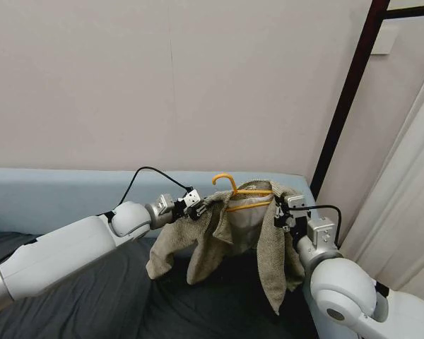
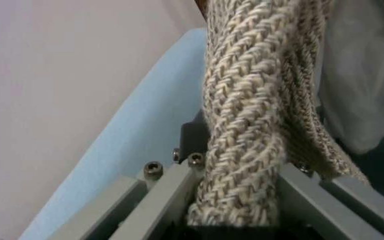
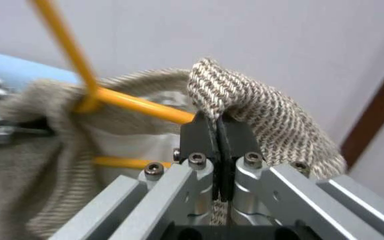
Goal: Pick up the clothes from the sofa and hang them on the clothes hanger.
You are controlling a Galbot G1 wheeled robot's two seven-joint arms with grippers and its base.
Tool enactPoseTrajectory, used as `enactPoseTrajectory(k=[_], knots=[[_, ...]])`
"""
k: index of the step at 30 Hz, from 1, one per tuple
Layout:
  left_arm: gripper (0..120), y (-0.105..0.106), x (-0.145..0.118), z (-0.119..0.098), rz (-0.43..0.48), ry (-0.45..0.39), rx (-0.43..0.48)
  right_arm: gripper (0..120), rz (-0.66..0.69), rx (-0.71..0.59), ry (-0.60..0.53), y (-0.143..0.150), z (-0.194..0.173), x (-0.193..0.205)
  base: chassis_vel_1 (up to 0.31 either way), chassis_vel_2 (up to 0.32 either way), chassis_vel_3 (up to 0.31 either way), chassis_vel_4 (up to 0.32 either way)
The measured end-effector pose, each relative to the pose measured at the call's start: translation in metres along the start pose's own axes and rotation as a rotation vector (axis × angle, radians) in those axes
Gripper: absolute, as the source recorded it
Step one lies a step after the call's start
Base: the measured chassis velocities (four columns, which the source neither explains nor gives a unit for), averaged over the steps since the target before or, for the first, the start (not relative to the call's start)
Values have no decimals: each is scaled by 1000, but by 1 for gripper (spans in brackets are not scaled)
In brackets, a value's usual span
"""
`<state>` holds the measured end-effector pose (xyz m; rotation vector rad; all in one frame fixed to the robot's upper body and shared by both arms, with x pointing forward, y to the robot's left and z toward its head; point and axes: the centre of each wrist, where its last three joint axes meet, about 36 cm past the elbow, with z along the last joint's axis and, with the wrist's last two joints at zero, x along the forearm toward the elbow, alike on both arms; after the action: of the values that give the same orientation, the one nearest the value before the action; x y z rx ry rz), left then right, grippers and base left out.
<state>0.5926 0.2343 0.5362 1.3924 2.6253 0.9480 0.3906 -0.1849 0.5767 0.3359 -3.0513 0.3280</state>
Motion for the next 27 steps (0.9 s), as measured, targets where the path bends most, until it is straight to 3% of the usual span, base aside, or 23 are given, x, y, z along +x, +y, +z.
enactPoseTrajectory(k=[12, 26, 27], knots=[[0, 2, -26, -13, 29, 2, 6, 0, -178, 50, 6, 33, 4, -4, 0, 0, 0, 0], [0, 19, -9, -16, -4, -36, 66, 0, -175, 86, 71, 32, 36, 0, 0, 0, 0, 0], [0, 19, -8, -17, -4, -38, 65, 4, -177, 86, 73, 32, 37, 0, 0, 0, 0, 0]])
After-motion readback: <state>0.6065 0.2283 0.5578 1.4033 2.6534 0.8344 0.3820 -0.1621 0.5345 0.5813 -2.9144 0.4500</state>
